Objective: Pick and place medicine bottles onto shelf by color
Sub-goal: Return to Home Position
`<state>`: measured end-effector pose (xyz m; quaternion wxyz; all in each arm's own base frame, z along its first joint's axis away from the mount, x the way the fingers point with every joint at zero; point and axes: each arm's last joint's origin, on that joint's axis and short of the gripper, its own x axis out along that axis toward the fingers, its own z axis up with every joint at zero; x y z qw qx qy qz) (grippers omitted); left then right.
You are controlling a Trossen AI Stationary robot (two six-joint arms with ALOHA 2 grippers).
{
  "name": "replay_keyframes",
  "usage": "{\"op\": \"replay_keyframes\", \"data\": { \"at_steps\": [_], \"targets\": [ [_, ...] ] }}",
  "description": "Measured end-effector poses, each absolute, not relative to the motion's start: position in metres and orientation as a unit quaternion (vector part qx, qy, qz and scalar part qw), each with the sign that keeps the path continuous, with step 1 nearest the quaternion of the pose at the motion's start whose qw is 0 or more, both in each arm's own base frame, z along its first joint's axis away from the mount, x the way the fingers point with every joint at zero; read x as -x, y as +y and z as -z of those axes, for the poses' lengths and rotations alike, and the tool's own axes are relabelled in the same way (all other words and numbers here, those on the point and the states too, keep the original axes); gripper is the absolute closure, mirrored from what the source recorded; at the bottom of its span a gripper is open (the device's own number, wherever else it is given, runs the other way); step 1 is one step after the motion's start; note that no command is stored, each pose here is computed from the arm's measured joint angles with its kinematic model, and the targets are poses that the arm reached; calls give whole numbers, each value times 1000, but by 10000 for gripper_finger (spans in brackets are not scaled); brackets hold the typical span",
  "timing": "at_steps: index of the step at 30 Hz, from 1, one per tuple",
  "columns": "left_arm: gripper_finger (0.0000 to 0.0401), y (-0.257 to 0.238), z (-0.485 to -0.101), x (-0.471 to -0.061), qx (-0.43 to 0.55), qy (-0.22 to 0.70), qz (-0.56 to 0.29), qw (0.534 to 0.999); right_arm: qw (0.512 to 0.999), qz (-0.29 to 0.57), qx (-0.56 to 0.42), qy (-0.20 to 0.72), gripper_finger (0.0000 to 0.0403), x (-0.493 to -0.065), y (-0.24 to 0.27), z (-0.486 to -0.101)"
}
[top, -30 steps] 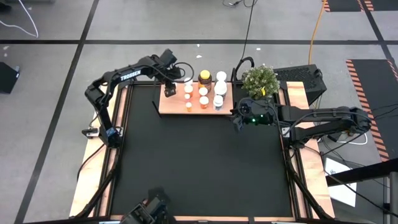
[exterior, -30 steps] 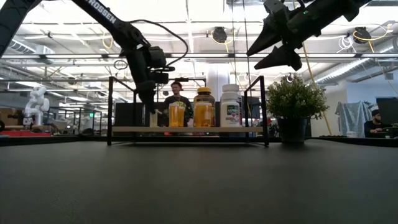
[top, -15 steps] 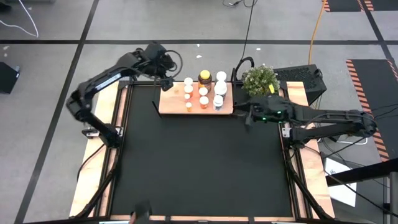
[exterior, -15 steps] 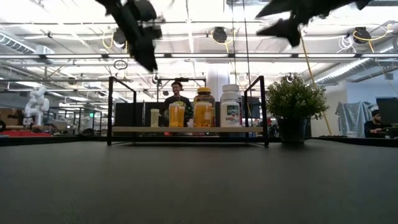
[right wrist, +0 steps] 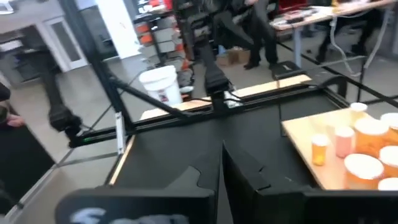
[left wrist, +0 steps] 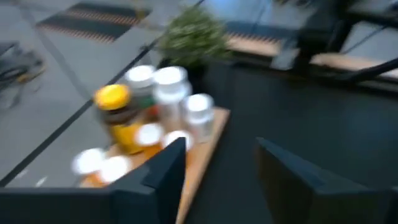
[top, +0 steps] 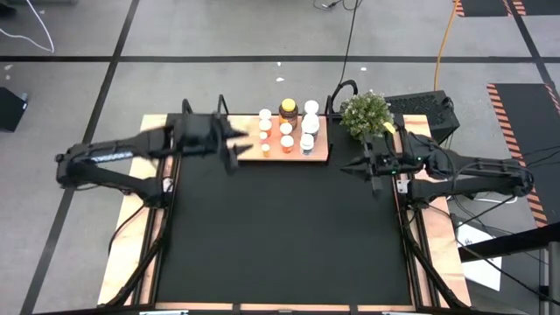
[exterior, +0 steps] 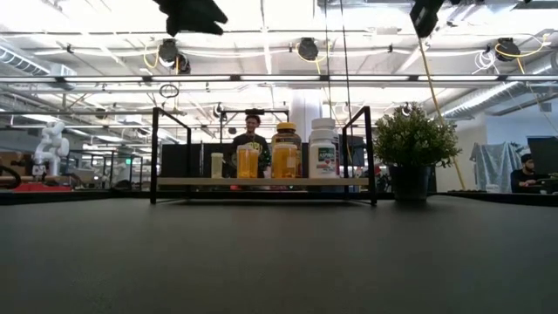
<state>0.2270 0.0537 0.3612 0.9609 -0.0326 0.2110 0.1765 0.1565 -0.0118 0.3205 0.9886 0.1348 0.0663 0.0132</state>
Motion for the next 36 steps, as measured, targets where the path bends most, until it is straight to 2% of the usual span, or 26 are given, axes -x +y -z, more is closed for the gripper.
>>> {"op": "replay_keyframes", "data": {
  "at_steps": [6, 9, 13, 21, 24, 29, 36],
  "targets": [
    [297, 2, -326, -210, 38, 126, -121, 984, 995, -37, -66, 71, 401, -142, -3, -322],
    [339, -13, -308, -198, 35, 108, -105, 988, 995, -31, -27, 87, 402, -132, -1, -319],
    [391, -24, -290, -185, 35, 68, -84, 994, 997, -25, -23, 76, 402, -121, -1, -320],
    [398, -35, -252, -162, 23, 49, -43, 998, 996, -38, -57, 57, 403, -107, 3, -285],
    [395, -36, -240, -151, 25, 49, -43, 998, 998, -39, -38, 34, 403, -102, 3, -271],
    [398, -30, -237, -131, 17, 44, -41, 998, 999, -40, 16, 21, 403, -93, 3, -259],
    [398, -21, -236, -103, -4, 54, -41, 998, 999, -40, 2, -10, 403, -93, 3, -230]
  ]
}}
